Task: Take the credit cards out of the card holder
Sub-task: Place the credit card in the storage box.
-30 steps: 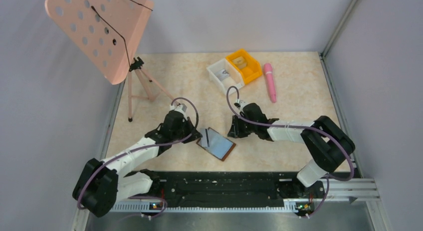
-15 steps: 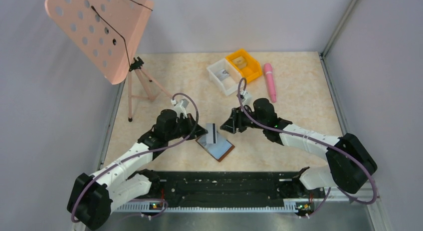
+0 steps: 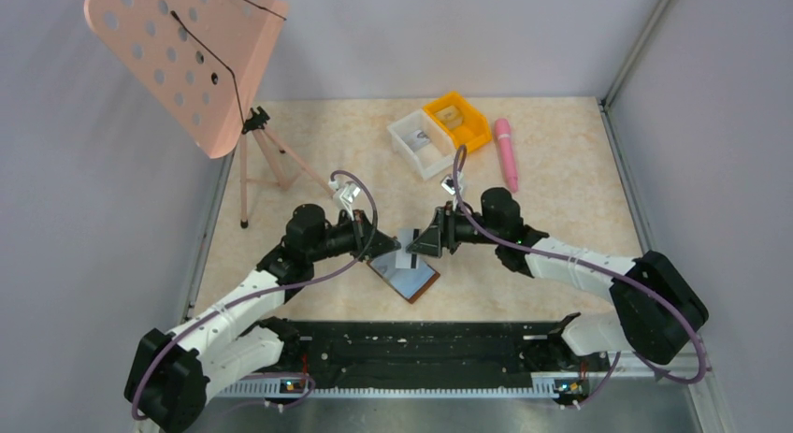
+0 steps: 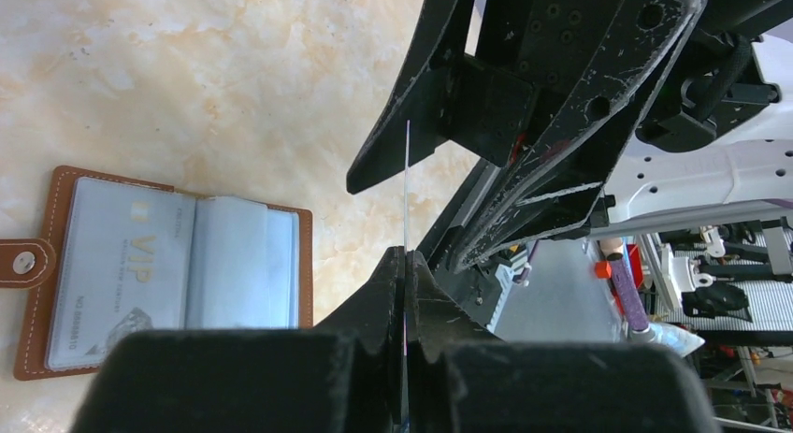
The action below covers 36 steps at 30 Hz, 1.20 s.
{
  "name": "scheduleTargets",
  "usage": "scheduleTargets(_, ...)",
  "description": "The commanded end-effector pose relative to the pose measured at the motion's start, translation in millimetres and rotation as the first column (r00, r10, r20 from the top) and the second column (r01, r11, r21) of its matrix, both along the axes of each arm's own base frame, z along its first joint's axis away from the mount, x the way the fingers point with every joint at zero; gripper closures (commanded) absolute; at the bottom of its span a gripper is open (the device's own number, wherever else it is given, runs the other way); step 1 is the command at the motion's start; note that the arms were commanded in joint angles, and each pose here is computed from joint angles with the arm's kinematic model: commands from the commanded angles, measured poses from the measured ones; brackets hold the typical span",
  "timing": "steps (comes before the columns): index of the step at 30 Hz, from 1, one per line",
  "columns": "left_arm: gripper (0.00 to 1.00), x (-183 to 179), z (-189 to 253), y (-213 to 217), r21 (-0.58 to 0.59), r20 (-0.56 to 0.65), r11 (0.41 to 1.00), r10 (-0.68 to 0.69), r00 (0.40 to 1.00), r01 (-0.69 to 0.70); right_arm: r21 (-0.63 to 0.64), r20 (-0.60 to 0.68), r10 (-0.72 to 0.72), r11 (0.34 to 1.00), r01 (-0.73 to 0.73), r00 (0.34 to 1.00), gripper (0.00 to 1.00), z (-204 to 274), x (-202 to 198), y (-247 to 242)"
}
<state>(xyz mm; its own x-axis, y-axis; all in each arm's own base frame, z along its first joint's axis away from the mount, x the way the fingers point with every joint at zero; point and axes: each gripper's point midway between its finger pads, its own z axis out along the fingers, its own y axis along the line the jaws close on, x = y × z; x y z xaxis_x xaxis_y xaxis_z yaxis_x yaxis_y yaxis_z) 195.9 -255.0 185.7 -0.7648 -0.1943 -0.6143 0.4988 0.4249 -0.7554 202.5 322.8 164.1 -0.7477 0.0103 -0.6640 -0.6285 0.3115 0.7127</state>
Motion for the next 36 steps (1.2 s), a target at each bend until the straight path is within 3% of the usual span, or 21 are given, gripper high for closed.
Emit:
scheduleTargets(1,1.0,0,12,-4,-0.04,0.058,0.999,-0.026,0.998,0.028,0.097,0.048,0.044,0.994,-0.048,0.998,0.46,24,-7,2)
scheduleTargets(7,1.0,5,5,-4,-0.028,0.029,1.0,-0.008,1.0,0.009,0.095,0.057,0.022,0.995,-0.027,0.998,0.99,28,-7,-1)
scheduleTargets(9,0.97,13,0,-1,0.007,0.01,0.999,0.036,0.999,-0.037,0.09,0.082,0.006,0.996,-0.013,0.997,1.0,33,-5,-3)
scheduleTargets(13,0.78,24,-7,7,0.1,-0.071,0.988,0.123,0.99,-0.115,-0.009,0.195,-0.067,0.997,0.07,0.978,1.0,37,9,-17)
scheduleTargets(16,0.75,16,20,1,0.05,-0.01,0.998,0.045,0.999,-0.045,-0.05,0.245,-0.092,0.993,0.107,0.965,1.0,54,20,-22)
scheduleTargets(18,0.74,17,35,3,0.062,0.094,0.997,0.031,0.995,-0.036,-0.072,0.075,-0.145,0.986,0.15,0.987,1.0,60,32,-25)
scheduleTargets(20,0.74,24,45,13,0.1,0.211,0.991,0.065,0.975,-0.088,-0.033,-0.155,-0.197,0.98,0.194,0.968,1.0,70,37,-24)
scheduleTargets(24,0.7,21,85,27,0.015,0.549,0.979,0.164,0.82,-0.205,-0.044,-0.35,-0.31,0.948,0.315,0.884,1.0,72,42,-27)
scheduleTargets(27,0.62,20,108,28,-0.019,0.653,0.961,0.221,0.725,-0.276,-0.023,-0.408,-0.343,0.93,0.366,0.846,1.0,81,44,-31)
scheduleTargets(32,0.53,14,92,-7,0.237,0.725,0.946,-0.02,0.688,-0.223,-0.05,-0.519,-0.426,0.881,0.471,0.741,1.0,81,44,-41)
scheduleTargets(36,0.51,0,80,-28,0.352,0.831,0.907,-0.188,0.524,-0.232,-0.11,-0.568,-0.49,0.841,0.529,0.661,1.0,73,39,-54)
